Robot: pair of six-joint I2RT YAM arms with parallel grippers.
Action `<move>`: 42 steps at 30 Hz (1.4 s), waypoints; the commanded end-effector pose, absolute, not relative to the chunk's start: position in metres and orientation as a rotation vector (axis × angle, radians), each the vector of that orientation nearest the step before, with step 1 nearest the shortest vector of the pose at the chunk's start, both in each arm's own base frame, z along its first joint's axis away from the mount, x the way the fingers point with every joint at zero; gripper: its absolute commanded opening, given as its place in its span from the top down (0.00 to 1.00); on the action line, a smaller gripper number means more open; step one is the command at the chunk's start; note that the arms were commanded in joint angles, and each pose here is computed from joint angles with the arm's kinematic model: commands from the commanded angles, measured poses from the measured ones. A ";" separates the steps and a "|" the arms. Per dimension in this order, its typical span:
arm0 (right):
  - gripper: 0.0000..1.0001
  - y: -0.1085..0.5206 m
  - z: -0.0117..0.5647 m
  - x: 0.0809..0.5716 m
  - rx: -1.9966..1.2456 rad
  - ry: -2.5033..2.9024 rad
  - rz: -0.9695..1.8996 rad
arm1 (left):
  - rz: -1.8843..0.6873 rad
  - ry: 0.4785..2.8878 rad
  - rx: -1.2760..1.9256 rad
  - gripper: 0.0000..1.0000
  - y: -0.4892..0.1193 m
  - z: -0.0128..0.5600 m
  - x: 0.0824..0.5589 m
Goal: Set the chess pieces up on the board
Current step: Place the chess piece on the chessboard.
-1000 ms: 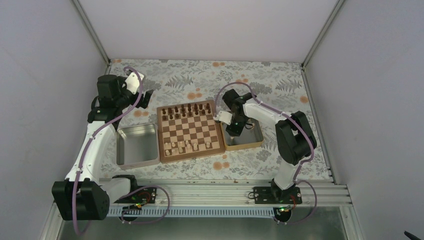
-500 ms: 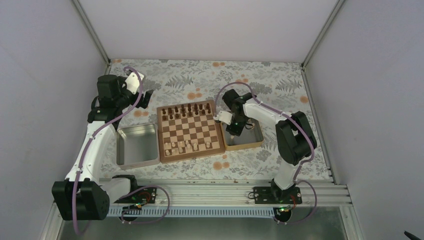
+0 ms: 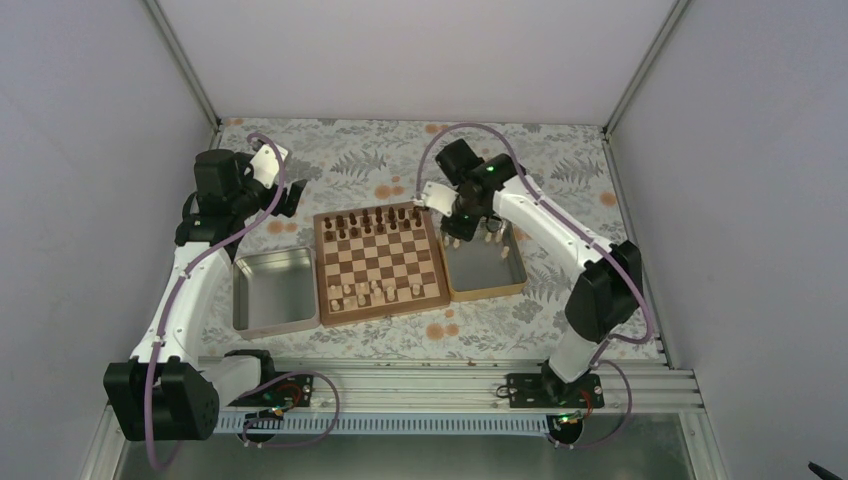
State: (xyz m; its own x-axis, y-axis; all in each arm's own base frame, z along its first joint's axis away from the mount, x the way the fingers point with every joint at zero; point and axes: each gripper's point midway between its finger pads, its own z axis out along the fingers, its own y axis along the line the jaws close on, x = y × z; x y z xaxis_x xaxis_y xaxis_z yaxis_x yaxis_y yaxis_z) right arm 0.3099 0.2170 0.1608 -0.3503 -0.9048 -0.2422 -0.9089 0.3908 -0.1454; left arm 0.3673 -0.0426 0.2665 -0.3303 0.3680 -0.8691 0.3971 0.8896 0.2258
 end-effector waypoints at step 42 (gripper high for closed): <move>0.94 0.339 0.087 0.198 -2.155 2.188 0.224 | -0.038 1.966 0.561 0.00 -0.041 0.261 0.367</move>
State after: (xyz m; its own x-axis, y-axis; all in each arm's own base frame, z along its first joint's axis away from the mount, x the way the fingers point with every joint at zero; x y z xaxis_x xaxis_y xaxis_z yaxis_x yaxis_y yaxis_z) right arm 0.2064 0.3328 0.0950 -0.0248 -0.9901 -0.1384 -0.9992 0.0202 0.0345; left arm 0.3669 -0.0425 0.2604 -0.3511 0.3678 -0.8611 0.4017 0.8899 0.2163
